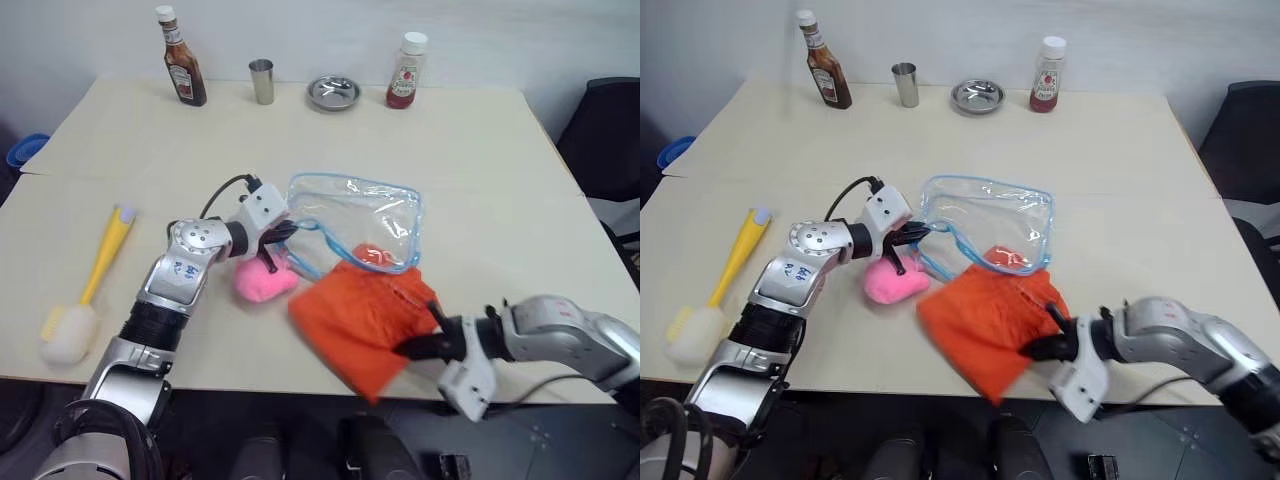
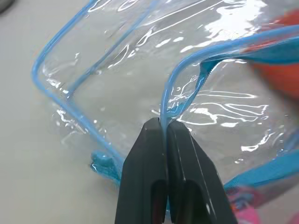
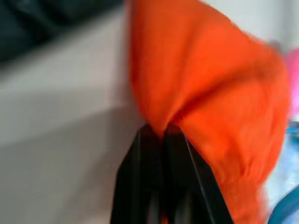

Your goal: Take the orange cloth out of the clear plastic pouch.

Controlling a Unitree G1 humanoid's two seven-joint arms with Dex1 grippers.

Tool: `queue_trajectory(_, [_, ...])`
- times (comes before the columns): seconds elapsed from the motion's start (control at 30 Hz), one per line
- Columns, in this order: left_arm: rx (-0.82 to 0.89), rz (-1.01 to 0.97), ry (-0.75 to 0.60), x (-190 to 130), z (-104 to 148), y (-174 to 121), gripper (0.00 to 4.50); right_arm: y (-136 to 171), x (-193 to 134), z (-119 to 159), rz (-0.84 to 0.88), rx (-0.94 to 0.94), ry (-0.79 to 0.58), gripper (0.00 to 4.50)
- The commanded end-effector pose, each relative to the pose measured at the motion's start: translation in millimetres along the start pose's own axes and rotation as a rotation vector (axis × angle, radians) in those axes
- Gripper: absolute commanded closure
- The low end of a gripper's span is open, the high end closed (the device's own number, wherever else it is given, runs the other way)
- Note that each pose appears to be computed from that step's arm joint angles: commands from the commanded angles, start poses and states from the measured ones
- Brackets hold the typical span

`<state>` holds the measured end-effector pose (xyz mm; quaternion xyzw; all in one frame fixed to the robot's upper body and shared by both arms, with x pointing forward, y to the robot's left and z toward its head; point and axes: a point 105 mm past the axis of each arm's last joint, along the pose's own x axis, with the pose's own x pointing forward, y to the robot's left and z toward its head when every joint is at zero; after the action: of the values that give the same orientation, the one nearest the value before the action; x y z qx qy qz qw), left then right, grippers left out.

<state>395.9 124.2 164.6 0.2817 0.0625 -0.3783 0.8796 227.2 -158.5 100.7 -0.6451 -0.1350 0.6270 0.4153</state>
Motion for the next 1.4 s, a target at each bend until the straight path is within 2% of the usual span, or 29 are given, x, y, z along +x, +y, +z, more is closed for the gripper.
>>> queue_trajectory(0.03, [0.044,0.046,0.001,-14,1,16,4.50,10,-30,-30,-0.007,0.062,0.142,4.45])
queue_trajectory(0.1, [0.084,-0.085,-0.011,-28,1,-3,4.50,27,-65,-72,-0.069,0.232,0.343,4.45])
queue_trajectory(0.2, [0.118,-0.256,-0.030,-45,2,-34,4.50,30,-102,-106,-0.293,0.466,0.514,4.45])
queue_trajectory(0.3, [0.138,-0.310,0.008,-54,-6,-47,4.50,25,-118,-118,-0.454,0.600,0.570,4.45])
queue_trajectory(0.5, [0.150,-0.337,0.035,-59,-12,-55,4.50,32,-109,-117,-0.523,0.737,0.588,4.45])
queue_trajectory(0.6, [0.175,-0.362,0.052,-63,-15,-59,4.50,36,-120,-124,-0.596,0.805,0.655,4.45])
queue_trajectory(0.7, [0.184,-0.403,0.041,-67,-14,-65,4.50,26,-111,-114,-0.655,0.842,0.585,4.45])
queue_trajectory(0.8, [0.183,-0.459,0.013,-70,-11,-76,4.50,1,-81,-89,-0.700,0.855,0.408,4.45])
queue_trajectory(0.9, [0.177,-0.473,0.004,-68,-10,-80,4.50,-6,-65,-74,-0.684,0.849,0.337,4.45])
queue_trajectory(0.97, [0.178,-0.478,0.006,-67,-10,-80,4.50,-5,-56,-69,-0.661,0.853,0.321,4.45])
queue_trajectory(1.13, [0.176,-0.484,0.019,-70,-13,-76,4.50,8,-53,-80,-0.646,0.874,0.404,4.45])
queue_trajectory(1.23, [0.178,-0.432,0.056,-70,-22,-64,4.50,8,-60,-86,-0.669,0.907,0.423,3.83])
queue_trajectory(1.4, [0.087,-0.414,0.026,-78,-20,-55,3.24,4,-70,-80,-0.693,0.982,0.358,2.13])
